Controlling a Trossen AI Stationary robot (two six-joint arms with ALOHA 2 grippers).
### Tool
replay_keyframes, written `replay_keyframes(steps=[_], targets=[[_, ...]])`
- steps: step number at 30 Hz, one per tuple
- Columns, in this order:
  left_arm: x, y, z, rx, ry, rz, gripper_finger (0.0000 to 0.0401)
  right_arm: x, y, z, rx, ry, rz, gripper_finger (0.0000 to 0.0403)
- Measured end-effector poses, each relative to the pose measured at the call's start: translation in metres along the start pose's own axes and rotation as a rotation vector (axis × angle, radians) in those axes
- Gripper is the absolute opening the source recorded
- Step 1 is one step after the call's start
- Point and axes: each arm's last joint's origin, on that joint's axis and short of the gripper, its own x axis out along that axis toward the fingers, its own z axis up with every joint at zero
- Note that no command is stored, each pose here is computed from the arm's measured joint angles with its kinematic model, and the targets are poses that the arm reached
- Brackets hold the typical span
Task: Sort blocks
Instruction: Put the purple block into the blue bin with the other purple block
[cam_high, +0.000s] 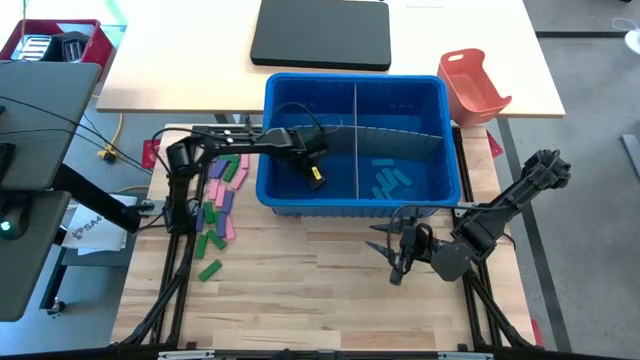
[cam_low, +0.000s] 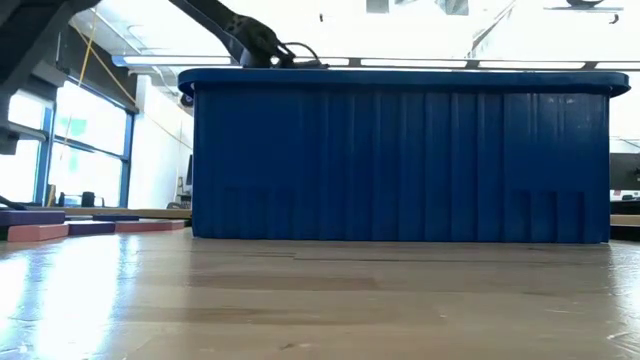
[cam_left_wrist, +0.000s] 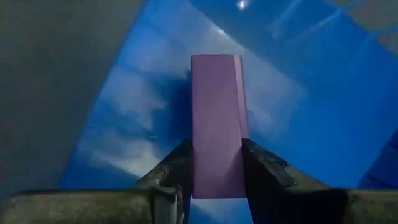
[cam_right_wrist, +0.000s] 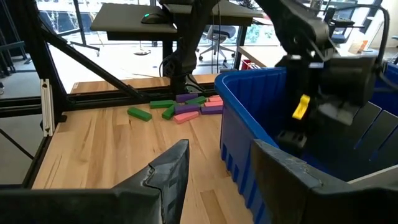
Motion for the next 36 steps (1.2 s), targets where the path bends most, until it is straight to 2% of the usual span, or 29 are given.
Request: replay_keyframes(steps=[8,13,17,22,28,32,36], targets=[[0.028,-0.002,0.001,-0.038,0.017,0.009,0.0102,0.000,0.000,0.000,0.000,0.000,0.000,0.0169],[0.028,-0.002,0.000,-0.032,0.028,-0.019,0.0156,0.000,0.000,0.000,0.000,0.000,0.000,0.0169],[0.012,-0.001,0.006,-0.040,0.019,-0.107,0.0187,0.000,0.000,0.000,-0.001,0.001,0.000,0.0169],[-0.031,-0.001,0.018,-0.040,-0.051,-0.179,0.0197,0.000,0.000,0.000,-0.005,0.003,0.000,0.0169],[-0.118,-0.002,0.019,-0.022,-0.244,-0.218,0.0198,0.000,0.000,-0.001,-0.007,0.005,-0.001,0.0169],[-0.186,-0.012,-0.003,0.040,-0.382,-0.265,0.0199,0.000,0.000,-0.001,-0.010,0.007,-0.001,0.0169],[-0.248,-0.037,-0.040,0.129,-0.516,-0.367,0.0199,0.000,0.000,-0.001,-0.015,0.009,-0.002,0.0169]])
